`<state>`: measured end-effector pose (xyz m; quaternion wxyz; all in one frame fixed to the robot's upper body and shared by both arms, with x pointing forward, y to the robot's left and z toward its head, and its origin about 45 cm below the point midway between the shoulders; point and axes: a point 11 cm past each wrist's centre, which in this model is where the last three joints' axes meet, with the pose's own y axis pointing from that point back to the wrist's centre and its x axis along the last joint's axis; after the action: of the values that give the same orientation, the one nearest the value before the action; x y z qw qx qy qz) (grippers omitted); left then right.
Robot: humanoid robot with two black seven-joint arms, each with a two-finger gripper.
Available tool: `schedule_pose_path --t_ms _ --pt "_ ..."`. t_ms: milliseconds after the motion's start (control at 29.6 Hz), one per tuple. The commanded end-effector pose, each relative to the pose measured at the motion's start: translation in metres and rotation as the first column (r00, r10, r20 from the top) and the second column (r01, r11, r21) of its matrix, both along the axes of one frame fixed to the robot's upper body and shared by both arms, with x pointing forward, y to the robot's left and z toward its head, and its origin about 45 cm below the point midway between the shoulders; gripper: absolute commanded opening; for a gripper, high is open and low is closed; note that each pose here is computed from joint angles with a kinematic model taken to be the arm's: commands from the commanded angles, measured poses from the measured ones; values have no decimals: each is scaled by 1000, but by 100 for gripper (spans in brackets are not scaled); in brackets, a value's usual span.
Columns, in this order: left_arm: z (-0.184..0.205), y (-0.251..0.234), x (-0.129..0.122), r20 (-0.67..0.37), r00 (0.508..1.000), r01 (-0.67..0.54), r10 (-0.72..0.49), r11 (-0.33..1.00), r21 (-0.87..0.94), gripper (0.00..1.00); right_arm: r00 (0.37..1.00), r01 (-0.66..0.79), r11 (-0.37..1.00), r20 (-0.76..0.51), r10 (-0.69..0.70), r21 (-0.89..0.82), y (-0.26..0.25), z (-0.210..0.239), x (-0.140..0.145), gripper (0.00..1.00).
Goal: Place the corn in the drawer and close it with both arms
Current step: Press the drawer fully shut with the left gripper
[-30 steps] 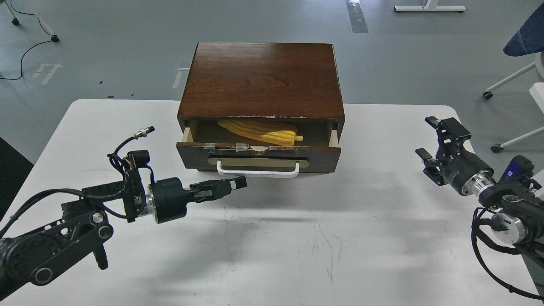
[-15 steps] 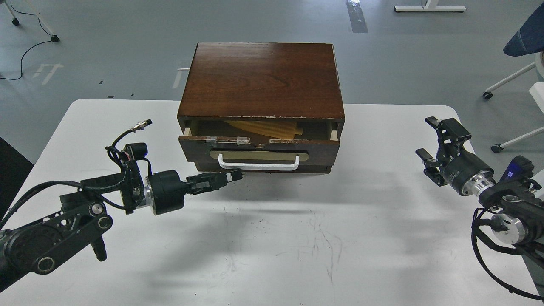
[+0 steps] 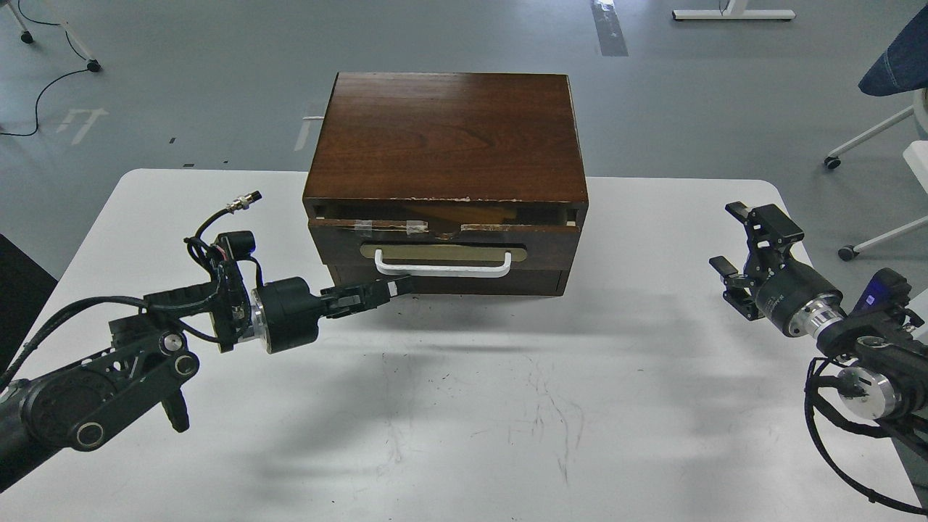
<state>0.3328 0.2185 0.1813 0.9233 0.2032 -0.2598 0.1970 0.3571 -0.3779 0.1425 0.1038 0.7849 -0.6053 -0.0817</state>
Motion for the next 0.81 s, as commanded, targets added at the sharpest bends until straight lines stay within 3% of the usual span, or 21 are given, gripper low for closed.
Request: schedule_pose_path --t_ms 0,776 --pt "0 0 5 -7 1000 -2 2 1000 5 0 1000 1 1000 -5 -1 1 0 -2 -2 100" --pt "5 0 22 0 1000 -13 13 1000 16 0 1000 2 1000 -7 -2 0 -1 -3 -3 100"
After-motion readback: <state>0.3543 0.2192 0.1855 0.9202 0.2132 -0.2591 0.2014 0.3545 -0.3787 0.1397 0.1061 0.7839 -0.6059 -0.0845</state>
